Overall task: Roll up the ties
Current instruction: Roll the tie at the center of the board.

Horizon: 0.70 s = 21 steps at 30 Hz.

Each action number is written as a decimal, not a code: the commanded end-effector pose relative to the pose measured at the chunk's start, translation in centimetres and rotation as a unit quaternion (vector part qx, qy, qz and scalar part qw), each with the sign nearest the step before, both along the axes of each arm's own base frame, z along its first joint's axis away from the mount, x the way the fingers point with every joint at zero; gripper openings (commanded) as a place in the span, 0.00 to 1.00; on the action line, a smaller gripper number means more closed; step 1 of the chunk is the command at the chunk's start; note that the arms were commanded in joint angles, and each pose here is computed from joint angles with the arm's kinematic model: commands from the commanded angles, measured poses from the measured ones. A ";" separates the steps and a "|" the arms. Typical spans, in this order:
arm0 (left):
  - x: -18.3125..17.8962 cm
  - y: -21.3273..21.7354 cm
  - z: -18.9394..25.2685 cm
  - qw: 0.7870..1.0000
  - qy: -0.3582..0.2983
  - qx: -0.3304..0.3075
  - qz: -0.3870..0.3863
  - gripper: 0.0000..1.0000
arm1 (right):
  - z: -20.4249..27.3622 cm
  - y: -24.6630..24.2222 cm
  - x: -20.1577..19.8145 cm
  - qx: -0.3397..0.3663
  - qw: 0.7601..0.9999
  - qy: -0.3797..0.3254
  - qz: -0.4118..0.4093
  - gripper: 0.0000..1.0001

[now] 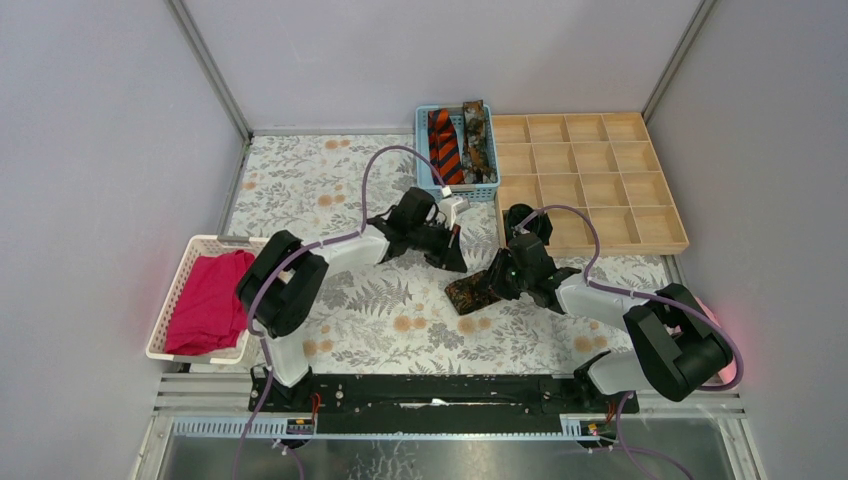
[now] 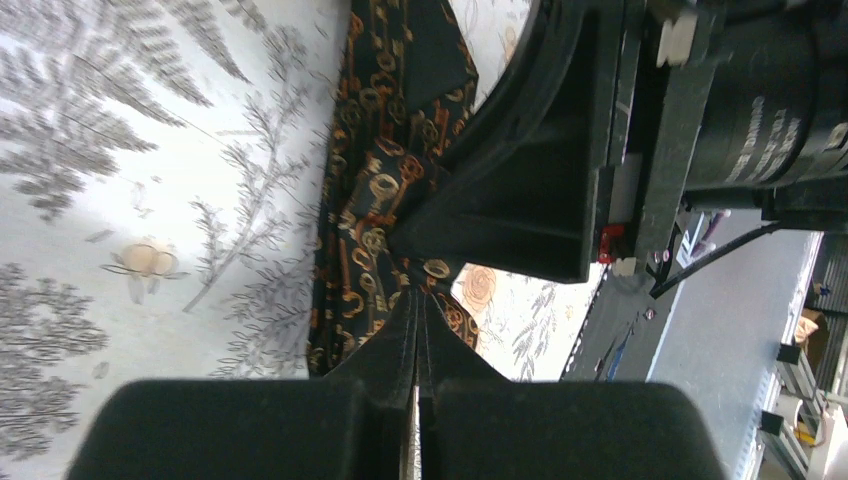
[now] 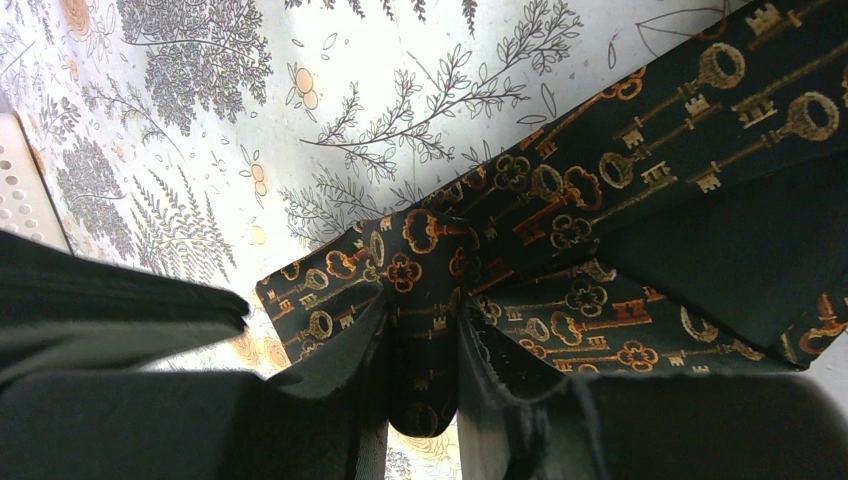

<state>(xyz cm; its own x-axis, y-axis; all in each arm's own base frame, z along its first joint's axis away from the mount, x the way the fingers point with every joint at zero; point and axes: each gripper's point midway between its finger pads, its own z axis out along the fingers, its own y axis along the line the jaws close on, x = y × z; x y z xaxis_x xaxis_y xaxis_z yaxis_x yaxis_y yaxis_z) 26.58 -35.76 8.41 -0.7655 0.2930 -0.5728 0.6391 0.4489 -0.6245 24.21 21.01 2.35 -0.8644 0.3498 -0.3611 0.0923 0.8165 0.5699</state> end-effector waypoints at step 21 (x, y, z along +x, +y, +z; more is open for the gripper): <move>-2.2 -0.4 -7.3 0.994 0.047 0.097 -0.005 0.00 | -1.5 -3.6 -1.3 -0.095 0.995 0.022 -0.006 0.32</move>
<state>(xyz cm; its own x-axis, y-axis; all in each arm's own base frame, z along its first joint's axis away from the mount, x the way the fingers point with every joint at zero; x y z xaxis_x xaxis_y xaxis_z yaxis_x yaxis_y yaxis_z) 24.91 -36.83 3.73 -0.7995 0.3651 -0.4770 0.6005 0.5059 -0.6192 24.11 20.40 2.41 -0.8630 0.3313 -0.3815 0.0823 0.8370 0.5409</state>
